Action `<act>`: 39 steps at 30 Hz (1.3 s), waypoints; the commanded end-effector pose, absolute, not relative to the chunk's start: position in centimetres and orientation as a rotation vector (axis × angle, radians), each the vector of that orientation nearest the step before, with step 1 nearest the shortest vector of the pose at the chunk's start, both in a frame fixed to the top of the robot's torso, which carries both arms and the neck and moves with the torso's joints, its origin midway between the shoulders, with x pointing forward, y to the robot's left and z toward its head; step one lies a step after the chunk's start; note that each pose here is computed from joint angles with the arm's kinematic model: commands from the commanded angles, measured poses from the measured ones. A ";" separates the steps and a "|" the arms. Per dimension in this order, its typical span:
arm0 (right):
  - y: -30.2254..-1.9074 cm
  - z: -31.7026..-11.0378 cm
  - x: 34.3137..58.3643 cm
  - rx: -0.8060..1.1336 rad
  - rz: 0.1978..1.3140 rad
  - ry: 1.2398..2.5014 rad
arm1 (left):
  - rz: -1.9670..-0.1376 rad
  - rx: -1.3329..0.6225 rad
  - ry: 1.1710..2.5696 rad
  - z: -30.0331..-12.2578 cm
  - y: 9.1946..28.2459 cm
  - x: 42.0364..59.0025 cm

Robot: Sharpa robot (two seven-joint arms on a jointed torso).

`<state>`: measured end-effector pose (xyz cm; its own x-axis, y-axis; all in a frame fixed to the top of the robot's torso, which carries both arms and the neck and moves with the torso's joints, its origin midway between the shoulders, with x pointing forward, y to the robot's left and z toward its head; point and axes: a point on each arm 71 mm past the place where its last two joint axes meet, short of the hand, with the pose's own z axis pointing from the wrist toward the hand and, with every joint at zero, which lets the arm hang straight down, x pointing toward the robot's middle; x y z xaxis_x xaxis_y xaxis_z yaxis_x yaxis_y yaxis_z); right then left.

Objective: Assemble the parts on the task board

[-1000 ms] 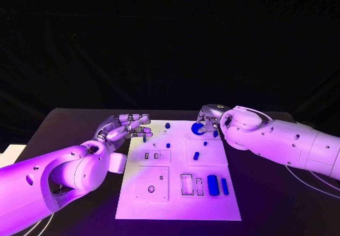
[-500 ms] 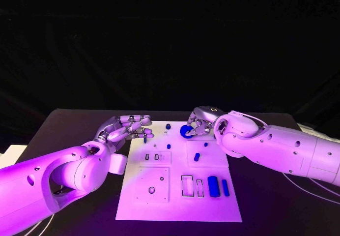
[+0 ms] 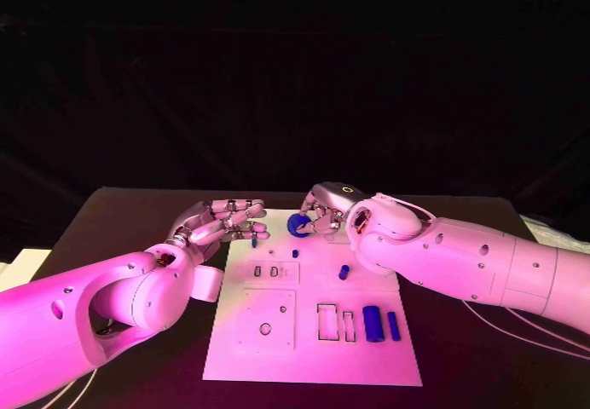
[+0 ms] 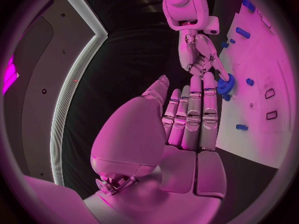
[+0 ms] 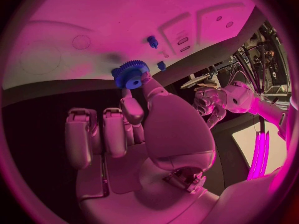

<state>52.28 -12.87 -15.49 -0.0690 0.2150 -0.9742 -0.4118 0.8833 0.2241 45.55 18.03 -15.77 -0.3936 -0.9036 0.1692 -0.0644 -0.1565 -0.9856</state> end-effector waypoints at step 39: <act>-12.5 -16.6 51.7 -0.163 0.565 1.542 | -1.647 -1.134 1.461 -15.7 17.8 45.5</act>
